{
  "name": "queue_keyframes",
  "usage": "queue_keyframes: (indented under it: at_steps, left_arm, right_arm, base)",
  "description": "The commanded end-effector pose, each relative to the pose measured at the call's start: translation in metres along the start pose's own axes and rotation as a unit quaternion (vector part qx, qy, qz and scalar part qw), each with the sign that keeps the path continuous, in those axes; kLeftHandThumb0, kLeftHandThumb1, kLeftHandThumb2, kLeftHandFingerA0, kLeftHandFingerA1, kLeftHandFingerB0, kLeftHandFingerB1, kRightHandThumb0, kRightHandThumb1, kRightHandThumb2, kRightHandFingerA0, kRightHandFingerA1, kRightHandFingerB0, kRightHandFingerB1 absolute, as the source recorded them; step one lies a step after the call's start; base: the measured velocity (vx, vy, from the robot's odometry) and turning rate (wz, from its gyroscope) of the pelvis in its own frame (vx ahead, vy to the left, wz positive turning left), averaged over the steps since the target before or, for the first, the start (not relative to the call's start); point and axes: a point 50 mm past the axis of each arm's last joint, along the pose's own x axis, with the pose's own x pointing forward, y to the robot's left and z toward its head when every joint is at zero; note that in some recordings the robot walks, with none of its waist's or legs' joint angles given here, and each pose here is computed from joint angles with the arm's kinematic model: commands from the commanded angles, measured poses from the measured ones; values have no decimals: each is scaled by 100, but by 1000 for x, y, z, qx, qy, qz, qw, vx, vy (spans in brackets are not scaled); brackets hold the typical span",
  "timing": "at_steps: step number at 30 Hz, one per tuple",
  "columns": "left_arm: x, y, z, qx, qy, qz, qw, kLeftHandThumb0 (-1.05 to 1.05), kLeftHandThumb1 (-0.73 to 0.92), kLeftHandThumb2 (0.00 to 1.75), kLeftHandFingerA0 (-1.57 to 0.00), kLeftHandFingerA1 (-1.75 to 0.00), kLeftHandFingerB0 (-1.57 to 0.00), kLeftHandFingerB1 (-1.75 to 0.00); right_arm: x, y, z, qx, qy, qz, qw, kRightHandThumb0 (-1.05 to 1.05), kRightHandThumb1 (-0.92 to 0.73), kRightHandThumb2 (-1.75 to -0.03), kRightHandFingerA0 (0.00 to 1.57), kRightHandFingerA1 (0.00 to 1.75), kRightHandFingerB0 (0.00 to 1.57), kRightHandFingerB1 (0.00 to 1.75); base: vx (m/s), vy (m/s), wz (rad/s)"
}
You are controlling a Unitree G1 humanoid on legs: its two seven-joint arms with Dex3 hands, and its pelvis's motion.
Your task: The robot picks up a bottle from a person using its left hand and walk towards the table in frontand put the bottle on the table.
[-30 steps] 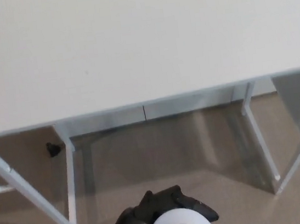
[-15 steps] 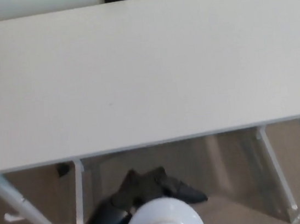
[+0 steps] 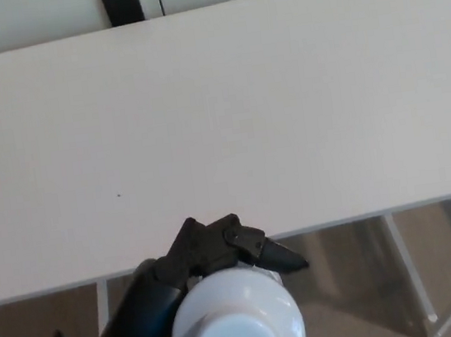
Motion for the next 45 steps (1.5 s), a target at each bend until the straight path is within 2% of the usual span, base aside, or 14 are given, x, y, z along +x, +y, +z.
queue_keyframes:
  at_steps: [1, 16, 22, 29, 32, 33, 37, 38, 41, 42, 45]
  left_arm:
    - [2, 5, 0, 2, 1, 5, 1000, -19, 77, 72, -105, -129, -84, -102]
    - [44, 47, -37, 24, 50, 56, 997, -17, 79, 72, -111, -132, -83, -109]
    - [71, 62, -44, 18, 61, 73, 995, -14, 79, 72, -108, -133, -84, -105]
    - [103, 72, -46, 18, 67, 87, 994, -13, 82, 72, -104, -135, -79, -107]
    - [109, 72, -48, 9, 73, 86, 994, -13, 82, 72, -102, -135, -78, -108]
    - [114, 69, -49, -3, 77, 85, 993, -11, 81, 74, -98, -135, -78, -108]
    - [125, 66, -48, 22, 84, 81, 993, -14, 81, 70, -97, -133, -80, -103]
    - [129, 62, -49, 5, 84, 76, 994, -13, 82, 70, -96, -136, -79, -103]
    - [140, 56, -49, -1, 87, 70, 994, -14, 81, 69, -97, -134, -79, -100]
    - [143, 54, -50, -4, 90, 66, 994, -14, 80, 71, -97, -135, -79, -100]
    - [150, 46, -53, -7, 97, 57, 994, -15, 80, 71, -97, -135, -82, -99]
  right_arm:
    - [0, 0, 0, 1, 1, -1, 1000, -42, -76, -64, 66, 49, 53, 41]
    - [0, -2, 3, 3, -2, -4, 1000, -41, -75, -63, 68, 51, 55, 42]
    - [2, -5, 13, 8, -11, 0, 1000, -41, -76, -63, 66, 51, 53, 41]
    - [3, -9, 19, 2, -13, -5, 1000, -41, -77, -64, 66, 51, 54, 42]
    - [3, -7, 18, -1, -17, -3, 1000, -40, -76, -63, 68, 52, 56, 43]
    - [2, -8, 17, -6, -19, -3, 1000, -41, -77, -63, 67, 59, 57, 45]
    - [2, -9, 20, -3, -24, -4, 1000, -41, -77, -63, 67, 56, 55, 44]
    - [3, -6, 18, -5, -19, 0, 1000, -42, -77, -64, 68, 52, 55, 42]
    - [3, -6, 18, -3, -15, -1, 1000, -43, -77, -63, 66, 54, 55, 43]
    - [3, -6, 19, -4, -14, 1, 1000, -42, -77, -64, 63, 52, 50, 41]
    - [3, -5, 21, -7, -15, 4, 1000, -42, -77, -64, 65, 52, 52, 42]
  base:
    - [105, 58, 7]
    - [31, 37, 3]
    - [0, 0, 0]
    - [0, 0, 0]
    - [0, 0, 0]
    - [0, 0, 0]
    - [0, 0, 0]
    - [0, 0, 0]
    - [0, 0, 0]
    - [0, 0, 0]
    - [0, 0, 0]
